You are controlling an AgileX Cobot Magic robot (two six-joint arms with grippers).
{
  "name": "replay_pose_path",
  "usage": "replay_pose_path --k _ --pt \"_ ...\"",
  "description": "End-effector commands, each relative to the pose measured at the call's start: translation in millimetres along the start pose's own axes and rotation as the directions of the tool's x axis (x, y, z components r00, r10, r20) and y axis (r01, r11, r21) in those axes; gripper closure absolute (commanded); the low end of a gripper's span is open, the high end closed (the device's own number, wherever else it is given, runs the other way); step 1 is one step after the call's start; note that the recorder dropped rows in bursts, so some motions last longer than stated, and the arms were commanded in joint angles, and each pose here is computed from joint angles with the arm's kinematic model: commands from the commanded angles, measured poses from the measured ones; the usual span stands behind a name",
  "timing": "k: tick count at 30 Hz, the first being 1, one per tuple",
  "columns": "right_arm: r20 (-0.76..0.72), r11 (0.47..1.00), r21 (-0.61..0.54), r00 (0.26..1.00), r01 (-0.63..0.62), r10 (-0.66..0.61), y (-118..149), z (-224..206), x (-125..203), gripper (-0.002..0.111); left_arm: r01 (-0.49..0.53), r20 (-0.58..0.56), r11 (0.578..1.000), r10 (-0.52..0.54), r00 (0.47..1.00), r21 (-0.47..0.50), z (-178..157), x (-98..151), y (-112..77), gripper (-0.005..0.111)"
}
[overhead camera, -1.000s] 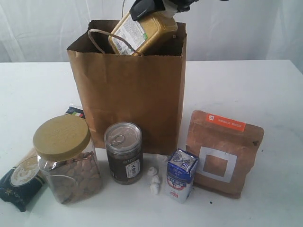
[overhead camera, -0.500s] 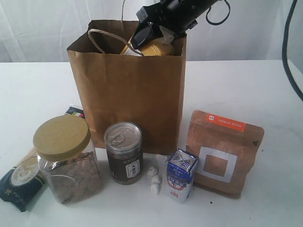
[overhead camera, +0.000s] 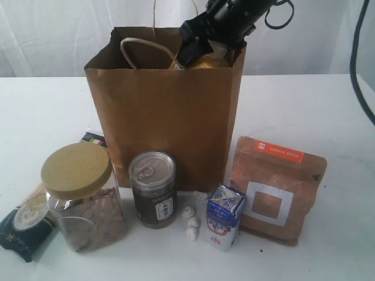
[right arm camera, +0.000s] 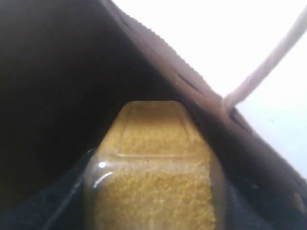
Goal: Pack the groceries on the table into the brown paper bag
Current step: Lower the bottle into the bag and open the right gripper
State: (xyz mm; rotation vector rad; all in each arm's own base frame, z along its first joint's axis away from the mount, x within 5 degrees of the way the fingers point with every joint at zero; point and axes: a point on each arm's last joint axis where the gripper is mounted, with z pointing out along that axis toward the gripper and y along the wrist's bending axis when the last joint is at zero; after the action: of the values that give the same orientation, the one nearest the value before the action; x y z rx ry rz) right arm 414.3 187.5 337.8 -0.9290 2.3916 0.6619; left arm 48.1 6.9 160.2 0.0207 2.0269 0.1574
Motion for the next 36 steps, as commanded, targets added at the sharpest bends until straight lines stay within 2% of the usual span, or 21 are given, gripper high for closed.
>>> replay_pose_path --k 1,6,14,16,19,36 --pt "0.063 1.0 -0.029 0.998 -0.011 0.013 8.8 -11.6 -6.6 0.096 0.005 -0.009 1.0 -0.005 1.0 0.007 0.5 2.1 -0.6 0.107" --pt "0.072 1.0 -0.025 0.997 -0.011 0.013 8.4 -11.6 -7.4 0.084 0.005 -0.009 1.0 -0.005 1.0 0.007 0.5 2.1 -0.6 0.107" --pt "0.076 1.0 -0.022 0.997 -0.012 0.014 7.7 -10.9 -7.8 0.079 0.005 -0.009 1.0 -0.005 1.0 0.007 0.5 2.1 -0.6 0.107" --pt "0.076 1.0 -0.022 0.997 -0.013 0.015 7.1 -9.9 -7.8 0.069 0.005 -0.009 1.0 -0.005 1.0 0.007 0.5 2.1 -0.6 0.107" --pt "0.078 1.0 -0.02 0.997 -0.017 0.018 5.3 -7.0 -7.8 0.061 0.005 -0.009 1.0 -0.005 1.0 0.007 0.5 2.1 -0.6 0.107" --pt "0.034 0.999 -0.033 0.999 -0.041 0.042 6.0 -5.9 -3.9 0.059 0.005 -0.009 1.0 -0.005 1.0 0.007 0.5 2.1 -0.6 0.107"
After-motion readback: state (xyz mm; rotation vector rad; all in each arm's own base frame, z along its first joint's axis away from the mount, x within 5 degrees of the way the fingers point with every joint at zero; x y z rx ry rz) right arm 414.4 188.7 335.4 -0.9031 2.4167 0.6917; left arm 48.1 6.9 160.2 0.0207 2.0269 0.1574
